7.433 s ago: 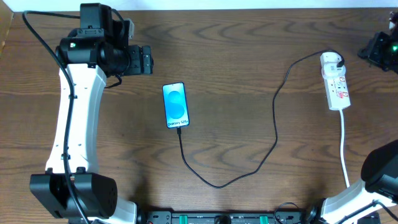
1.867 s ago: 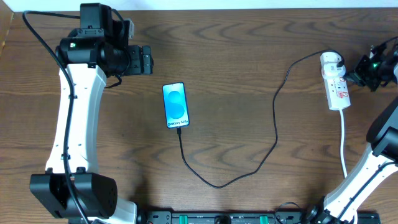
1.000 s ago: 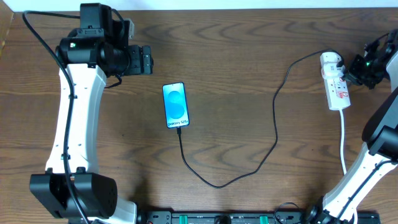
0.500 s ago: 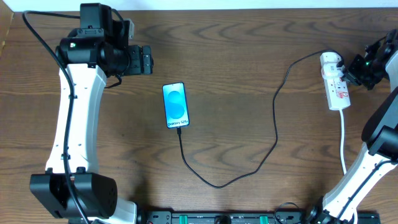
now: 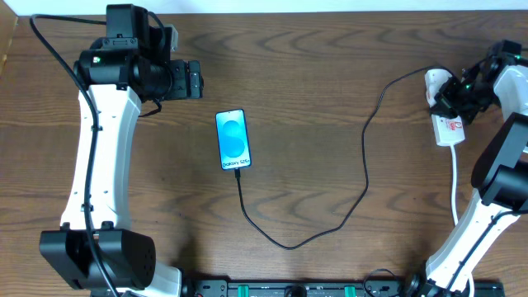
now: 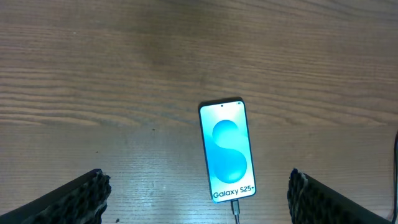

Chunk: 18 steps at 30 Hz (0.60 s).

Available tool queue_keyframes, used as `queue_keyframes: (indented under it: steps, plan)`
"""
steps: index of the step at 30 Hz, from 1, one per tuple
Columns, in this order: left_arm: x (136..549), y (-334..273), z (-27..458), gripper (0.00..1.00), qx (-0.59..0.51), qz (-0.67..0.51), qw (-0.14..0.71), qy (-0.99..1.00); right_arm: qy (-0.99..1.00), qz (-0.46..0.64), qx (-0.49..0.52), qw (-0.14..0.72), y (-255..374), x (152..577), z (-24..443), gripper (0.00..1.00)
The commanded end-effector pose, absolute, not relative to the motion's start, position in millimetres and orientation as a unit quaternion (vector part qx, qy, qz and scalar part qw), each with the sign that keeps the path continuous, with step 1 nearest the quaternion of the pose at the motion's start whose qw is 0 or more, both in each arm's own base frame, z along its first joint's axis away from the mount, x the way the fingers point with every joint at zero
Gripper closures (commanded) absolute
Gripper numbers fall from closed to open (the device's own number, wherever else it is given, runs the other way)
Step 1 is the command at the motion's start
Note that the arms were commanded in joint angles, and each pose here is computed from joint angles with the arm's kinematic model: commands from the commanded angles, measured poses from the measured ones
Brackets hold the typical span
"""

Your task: Plug charger to phone and switch on socket

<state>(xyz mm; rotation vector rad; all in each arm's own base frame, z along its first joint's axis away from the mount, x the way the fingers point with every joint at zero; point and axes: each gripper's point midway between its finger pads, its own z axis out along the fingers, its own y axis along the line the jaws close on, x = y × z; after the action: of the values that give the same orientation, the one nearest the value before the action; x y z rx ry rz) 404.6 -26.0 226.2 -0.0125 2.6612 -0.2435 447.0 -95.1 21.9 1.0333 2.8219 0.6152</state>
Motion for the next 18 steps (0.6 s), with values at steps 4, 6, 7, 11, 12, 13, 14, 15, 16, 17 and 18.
queue_keyframes:
  steps: [4,6,7,11,12,13,14,15,16,17,18]
  plan:
    - [405.3,-23.6,232.2,0.07,-0.008,-0.085,0.24,0.967,0.911,0.202,0.352,0.071,-108.0,463.2,22.4,0.99]
    - [405.1,-23.6,232.0,0.07,-0.008,-0.085,0.24,0.967,0.912,0.205,0.346,0.085,-115.0,463.4,32.4,0.99]
    - [405.2,-23.6,232.1,0.07,-0.008,-0.085,0.24,0.967,0.913,0.209,0.339,0.094,-117.4,463.9,39.2,0.99]
    - [405.3,-23.6,232.2,0.07,-0.008,-0.085,0.24,0.967,0.92,0.203,0.306,0.134,-130.6,461.3,71.6,0.99]
    - [405.3,-23.6,232.1,0.07,-0.008,-0.085,0.24,0.967,0.923,0.196,0.297,0.144,-133.9,460.0,79.8,0.99]
    - [405.3,-23.6,232.2,0.07,-0.008,-0.085,0.24,0.967,0.925,0.191,0.294,0.149,-136.1,459.0,84.9,0.99]
    - [405.2,-23.6,232.1,0.07,-0.008,-0.085,0.24,0.967,0.927,0.187,0.285,0.157,-137.6,458.9,90.8,0.99]
    - [405.2,-23.6,232.2,0.07,-0.008,-0.085,0.24,0.967,0.93,0.182,0.275,0.164,-139.1,458.7,95.0,0.99]
    - [405.3,-23.6,232.2,0.07,-0.008,-0.085,0.24,0.967,0.931,0.178,0.271,0.167,-140.1,458.5,96.2,0.99]
    - [405.3,-23.6,232.2,0.07,-0.008,-0.085,0.24,0.967,0.933,0.177,0.265,0.168,-140.2,458.7,96.6,0.99]
    - [405.3,-23.6,232.1,0.07,-0.008,-0.085,0.24,0.967,0.935,0.176,0.259,0.17,-140.3,458.9,96.0,0.99]
